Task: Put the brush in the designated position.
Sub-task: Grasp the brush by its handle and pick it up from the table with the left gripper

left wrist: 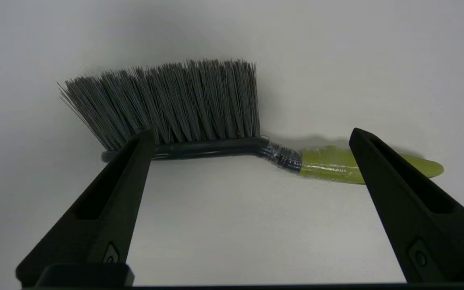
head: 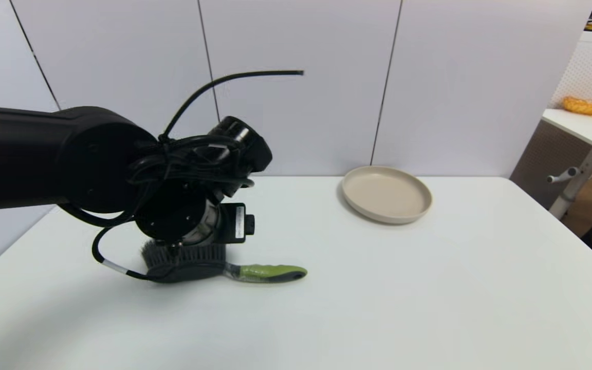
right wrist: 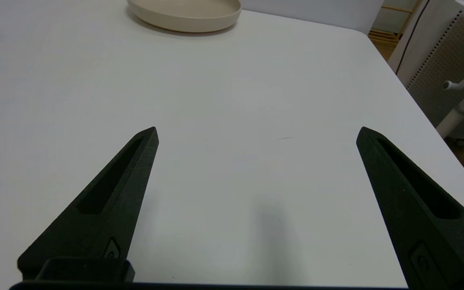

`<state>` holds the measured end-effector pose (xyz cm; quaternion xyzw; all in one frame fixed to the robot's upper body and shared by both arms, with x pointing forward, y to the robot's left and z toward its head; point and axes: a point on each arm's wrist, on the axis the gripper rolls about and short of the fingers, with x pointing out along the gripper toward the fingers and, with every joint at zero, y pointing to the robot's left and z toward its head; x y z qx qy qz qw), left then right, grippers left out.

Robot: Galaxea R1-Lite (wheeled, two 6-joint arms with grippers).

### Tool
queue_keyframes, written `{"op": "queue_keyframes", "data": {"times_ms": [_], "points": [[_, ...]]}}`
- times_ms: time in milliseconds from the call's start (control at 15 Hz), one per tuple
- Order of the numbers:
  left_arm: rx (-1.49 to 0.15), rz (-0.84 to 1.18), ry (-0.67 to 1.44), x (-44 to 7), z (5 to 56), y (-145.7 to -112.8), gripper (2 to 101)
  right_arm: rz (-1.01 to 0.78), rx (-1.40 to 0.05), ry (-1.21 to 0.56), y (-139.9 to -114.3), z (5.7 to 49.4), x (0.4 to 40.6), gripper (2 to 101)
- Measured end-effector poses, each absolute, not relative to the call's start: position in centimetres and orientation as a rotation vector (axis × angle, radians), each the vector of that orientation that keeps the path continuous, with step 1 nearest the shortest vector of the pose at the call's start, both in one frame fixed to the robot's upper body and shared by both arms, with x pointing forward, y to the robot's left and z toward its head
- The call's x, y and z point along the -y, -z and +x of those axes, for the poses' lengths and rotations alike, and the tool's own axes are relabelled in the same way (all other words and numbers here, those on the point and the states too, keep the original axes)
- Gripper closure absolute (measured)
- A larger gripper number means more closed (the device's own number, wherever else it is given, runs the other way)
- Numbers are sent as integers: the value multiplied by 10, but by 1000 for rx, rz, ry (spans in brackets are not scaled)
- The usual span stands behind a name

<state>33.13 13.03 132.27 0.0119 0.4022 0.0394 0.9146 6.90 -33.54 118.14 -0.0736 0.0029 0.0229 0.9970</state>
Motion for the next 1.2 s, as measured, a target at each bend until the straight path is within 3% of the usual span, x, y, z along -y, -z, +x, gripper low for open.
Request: {"op": "queue_keyframes", "data": {"times_ms": [1200], "points": [[-882,-283,-513,-92,339,-1281,53,-147,-6,-46,-1181,69,335,50]]}}
